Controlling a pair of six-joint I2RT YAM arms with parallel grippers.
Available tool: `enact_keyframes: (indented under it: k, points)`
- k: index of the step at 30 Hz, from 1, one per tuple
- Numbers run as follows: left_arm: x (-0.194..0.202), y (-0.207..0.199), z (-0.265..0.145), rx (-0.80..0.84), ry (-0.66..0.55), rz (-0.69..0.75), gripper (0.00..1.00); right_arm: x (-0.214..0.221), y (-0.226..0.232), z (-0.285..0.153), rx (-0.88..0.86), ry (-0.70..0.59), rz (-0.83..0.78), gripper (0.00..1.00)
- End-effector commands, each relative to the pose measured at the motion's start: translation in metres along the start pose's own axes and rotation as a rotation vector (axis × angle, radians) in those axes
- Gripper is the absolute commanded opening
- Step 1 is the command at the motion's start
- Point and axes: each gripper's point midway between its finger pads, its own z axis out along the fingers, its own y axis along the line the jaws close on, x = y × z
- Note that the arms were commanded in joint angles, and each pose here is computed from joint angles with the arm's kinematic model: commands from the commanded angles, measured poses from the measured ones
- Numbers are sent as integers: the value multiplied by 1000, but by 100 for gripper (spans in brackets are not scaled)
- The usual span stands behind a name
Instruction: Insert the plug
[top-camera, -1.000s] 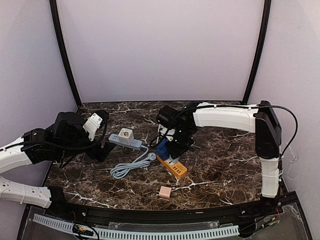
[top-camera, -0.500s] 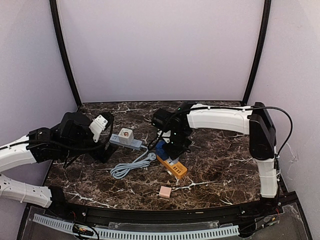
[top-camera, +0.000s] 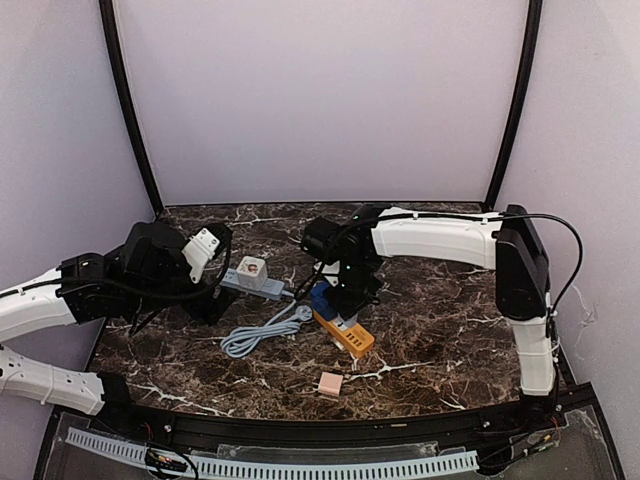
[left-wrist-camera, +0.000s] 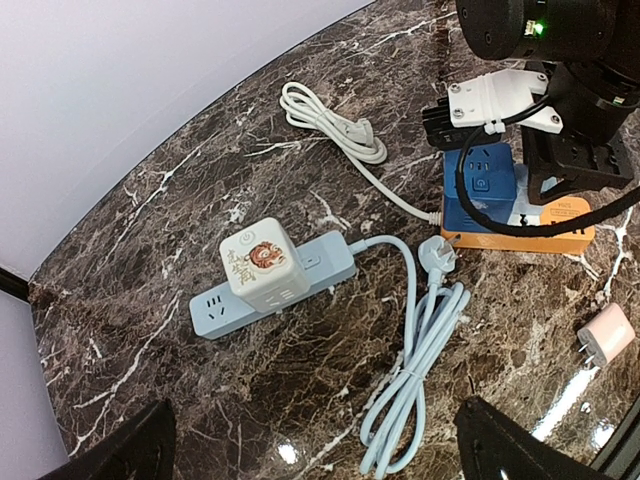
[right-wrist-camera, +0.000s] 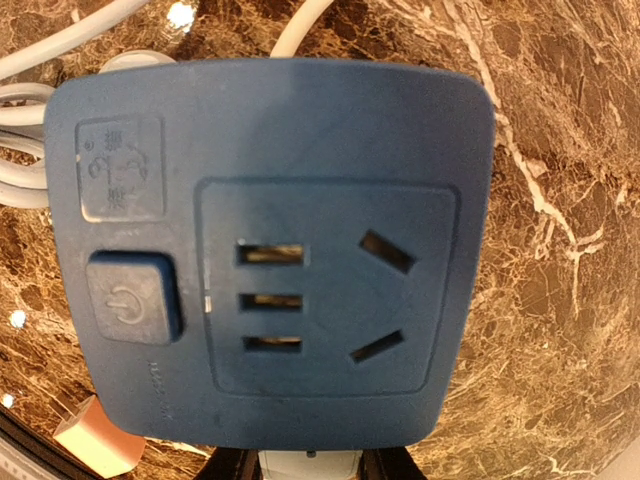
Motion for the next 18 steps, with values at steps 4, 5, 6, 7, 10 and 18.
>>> enact_keyframes:
  k: [4, 5, 6, 7, 10, 18]
  points:
    - [-10, 3, -4, -3, -20, -6, 99, 27, 3, 45, 23, 123, -36, 0]
    - [-10, 3, -4, -4, -20, -7, 99, 27, 3, 42, 24, 118, -35, 2]
    - [-11, 3, -4, -4, -20, -7, 99, 27, 2, 40, 25, 113, -32, 4]
    - [-11, 3, -4, -4, -20, -6, 99, 26, 1, 36, 27, 105, -29, 6]
    - [-11, 3, -4, -1, -21, -9, 99, 24, -1, 25, 29, 81, -22, 15]
    - [-8, -2, -6, 29, -5, 34, 99, 12, -4, -9, 27, 10, 3, 42]
